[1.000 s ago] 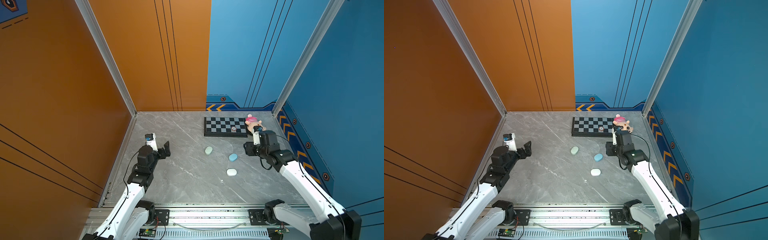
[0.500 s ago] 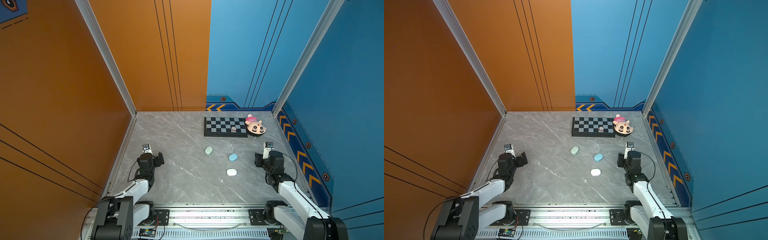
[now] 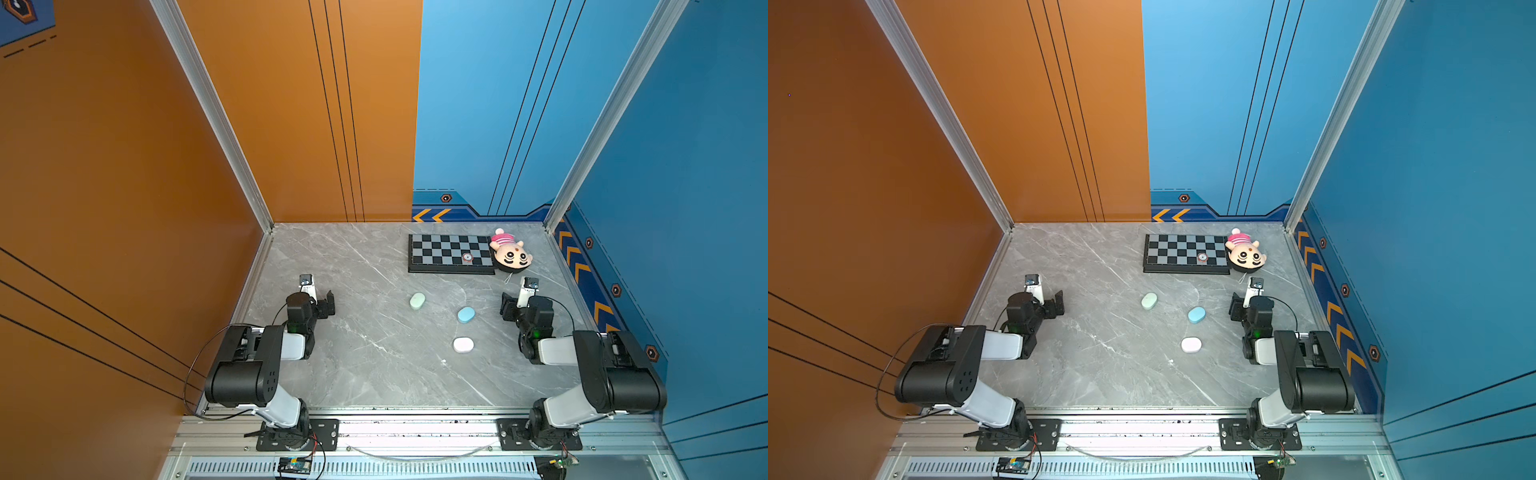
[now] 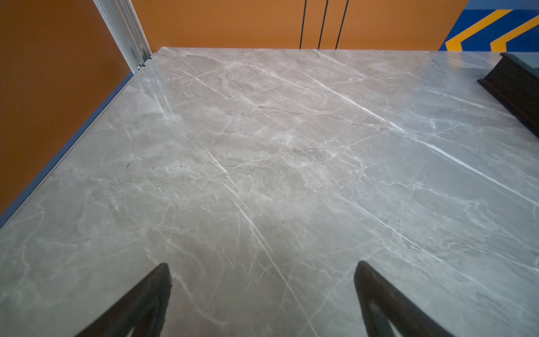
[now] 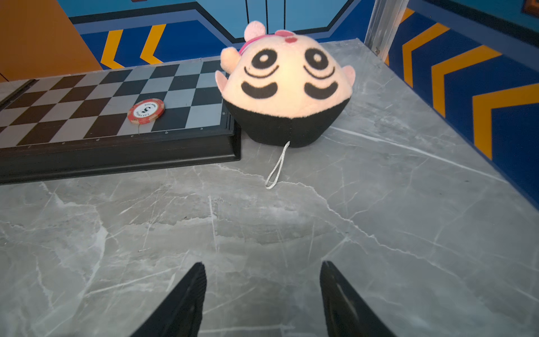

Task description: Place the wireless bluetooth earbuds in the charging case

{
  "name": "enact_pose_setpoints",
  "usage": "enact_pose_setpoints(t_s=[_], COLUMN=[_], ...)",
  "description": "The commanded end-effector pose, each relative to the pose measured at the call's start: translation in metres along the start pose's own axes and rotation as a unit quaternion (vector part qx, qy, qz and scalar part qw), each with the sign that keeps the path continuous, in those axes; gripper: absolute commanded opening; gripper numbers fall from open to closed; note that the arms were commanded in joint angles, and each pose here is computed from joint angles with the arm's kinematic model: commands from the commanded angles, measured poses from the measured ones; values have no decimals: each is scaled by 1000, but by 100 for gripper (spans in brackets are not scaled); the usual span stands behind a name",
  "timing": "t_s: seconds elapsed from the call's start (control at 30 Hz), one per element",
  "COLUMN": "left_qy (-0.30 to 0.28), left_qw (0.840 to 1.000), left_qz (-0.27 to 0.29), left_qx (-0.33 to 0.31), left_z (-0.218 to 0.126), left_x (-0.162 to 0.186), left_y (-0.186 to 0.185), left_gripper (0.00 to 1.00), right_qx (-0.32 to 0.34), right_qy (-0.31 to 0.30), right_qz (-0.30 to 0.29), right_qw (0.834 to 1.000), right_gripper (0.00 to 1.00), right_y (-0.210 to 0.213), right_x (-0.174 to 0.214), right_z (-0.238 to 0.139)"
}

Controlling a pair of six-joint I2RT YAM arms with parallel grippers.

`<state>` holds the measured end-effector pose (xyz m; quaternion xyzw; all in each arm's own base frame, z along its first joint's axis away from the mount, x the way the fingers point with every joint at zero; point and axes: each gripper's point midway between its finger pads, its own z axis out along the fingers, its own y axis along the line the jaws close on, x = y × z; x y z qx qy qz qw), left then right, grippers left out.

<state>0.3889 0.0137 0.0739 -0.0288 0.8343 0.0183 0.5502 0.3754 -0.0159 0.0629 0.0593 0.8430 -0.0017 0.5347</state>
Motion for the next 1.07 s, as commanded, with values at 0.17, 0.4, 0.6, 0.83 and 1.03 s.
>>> enact_pose_setpoints(t_s=[0.17,0.4,0.6,0.83,1.03], left_qy=[-28,-28,-29,-29,-28], left_qw=[999,999,999,999,999], left_qz=[15,15,14,14,15], left_qx=[6,6,5,6,6], left_z=[2,1,1,1,1], left_x=[-18,-17,-17,-18,-17], left_y=[-6,-6,-6,-6,-6], left_gripper=[98,98,98,98,98], right_qx=[8,10,10,9,10], right_qy=[-42,-49,-48,-45,-47], right_qz=[-16,-16,-16,-15,-16], right_qw=[999,999,999,999,999], right_gripper=[100,100,100,100,100], right_y=[6,6,6,6,6], right_x=[-33,-34,-34,-34,-34], right_z=[6,5,5,7,6])
